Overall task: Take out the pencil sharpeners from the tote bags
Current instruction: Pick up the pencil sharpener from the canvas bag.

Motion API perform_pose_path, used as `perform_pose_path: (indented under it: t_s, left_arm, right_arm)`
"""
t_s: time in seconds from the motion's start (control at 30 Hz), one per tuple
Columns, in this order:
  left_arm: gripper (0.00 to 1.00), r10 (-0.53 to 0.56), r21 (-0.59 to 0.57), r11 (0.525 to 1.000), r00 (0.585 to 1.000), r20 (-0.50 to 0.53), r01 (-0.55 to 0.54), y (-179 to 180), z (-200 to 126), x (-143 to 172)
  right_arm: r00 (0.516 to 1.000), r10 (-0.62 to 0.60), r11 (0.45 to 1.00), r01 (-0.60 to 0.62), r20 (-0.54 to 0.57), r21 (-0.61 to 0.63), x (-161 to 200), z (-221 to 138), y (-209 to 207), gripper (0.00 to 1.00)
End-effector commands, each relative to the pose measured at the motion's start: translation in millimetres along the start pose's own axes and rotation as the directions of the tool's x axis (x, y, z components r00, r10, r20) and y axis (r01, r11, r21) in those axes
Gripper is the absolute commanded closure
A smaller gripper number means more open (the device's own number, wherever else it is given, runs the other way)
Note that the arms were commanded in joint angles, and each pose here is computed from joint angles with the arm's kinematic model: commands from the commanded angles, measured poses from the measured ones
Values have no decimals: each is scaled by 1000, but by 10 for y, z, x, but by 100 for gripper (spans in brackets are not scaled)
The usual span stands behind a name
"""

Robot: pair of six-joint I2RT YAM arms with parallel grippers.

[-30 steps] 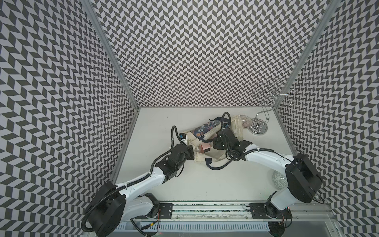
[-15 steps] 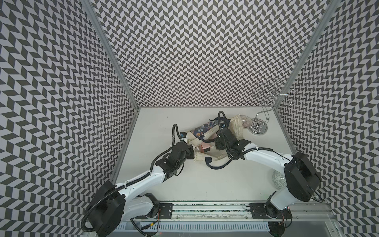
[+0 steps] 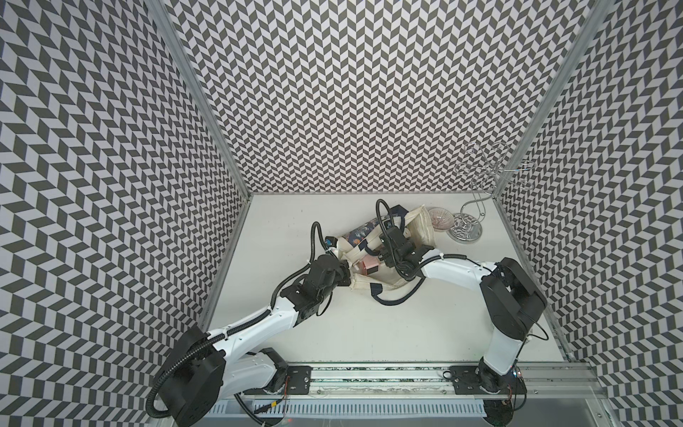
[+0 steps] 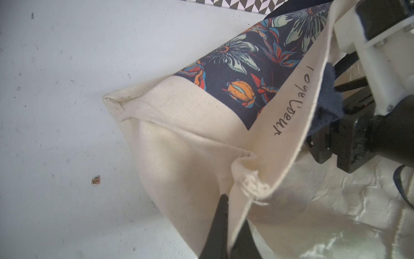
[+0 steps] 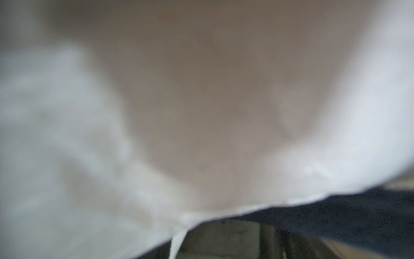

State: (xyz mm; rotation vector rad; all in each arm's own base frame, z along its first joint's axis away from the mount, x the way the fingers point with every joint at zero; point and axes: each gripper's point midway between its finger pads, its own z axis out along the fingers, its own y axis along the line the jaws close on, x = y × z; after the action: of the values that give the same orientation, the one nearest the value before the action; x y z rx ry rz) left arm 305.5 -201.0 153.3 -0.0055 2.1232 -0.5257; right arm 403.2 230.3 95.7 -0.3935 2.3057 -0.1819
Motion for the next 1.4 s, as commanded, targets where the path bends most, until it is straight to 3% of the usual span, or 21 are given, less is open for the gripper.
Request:
perform_pose_path:
  t_s: [0.0, 0.17, 0.23, 0.27, 0.3, 0.47, 0.63, 0.97, 1.23, 1.37]
  left_arm:
    - [100, -19, -54, 998, 998, -67, 15, 163, 6, 96]
    - [100, -86, -30, 996, 995, -41, 84, 252, -11, -90]
    - [100, -96, -24, 995, 995, -28, 95, 266, -25, -154]
    - [100, -95, -20, 995, 995, -20, 94, 255, -32, -184]
    - [100, -93, -18, 996, 995, -19, 93, 250, -33, -192]
    - [100, -96, -19, 995, 995, -36, 95, 251, -9, -152]
    - [100, -121, -34, 992, 992, -26, 120, 283, -12, -169]
    - [100, -162, -13, 987, 986, -24, 162, 193, 55, -315]
    - [100, -147, -37, 989, 988, -38, 146, 235, 90, -219]
    - [100, -140, -61, 989, 989, -39, 137, 284, 88, -193]
  right_arm:
    - [1000, 1, 1000, -1, -8, -22, 10, 99, 70, 33]
    - [1000, -23, 1000, 24, -8, 11, 43, 117, 19, 29]
    - [999, -39, 999, 40, -16, 23, 73, 151, 4, 20]
    - [999, -46, 999, 46, -20, 26, 90, 169, 10, 11]
    - [999, -46, 999, 47, -23, 27, 99, 184, 12, 11]
    - [999, -32, 999, 32, -6, 9, -9, 162, 49, 36]
    - [999, 4, 1000, -3, 47, -27, -239, -71, 53, 53]
    - [970, 108, 981, -68, 219, -184, -648, -864, 17, 57]
    - [901, 238, 920, -89, 362, -382, -820, -1383, 41, 57]
    - [889, 287, 887, -105, 358, -449, -894, -1504, 81, 57]
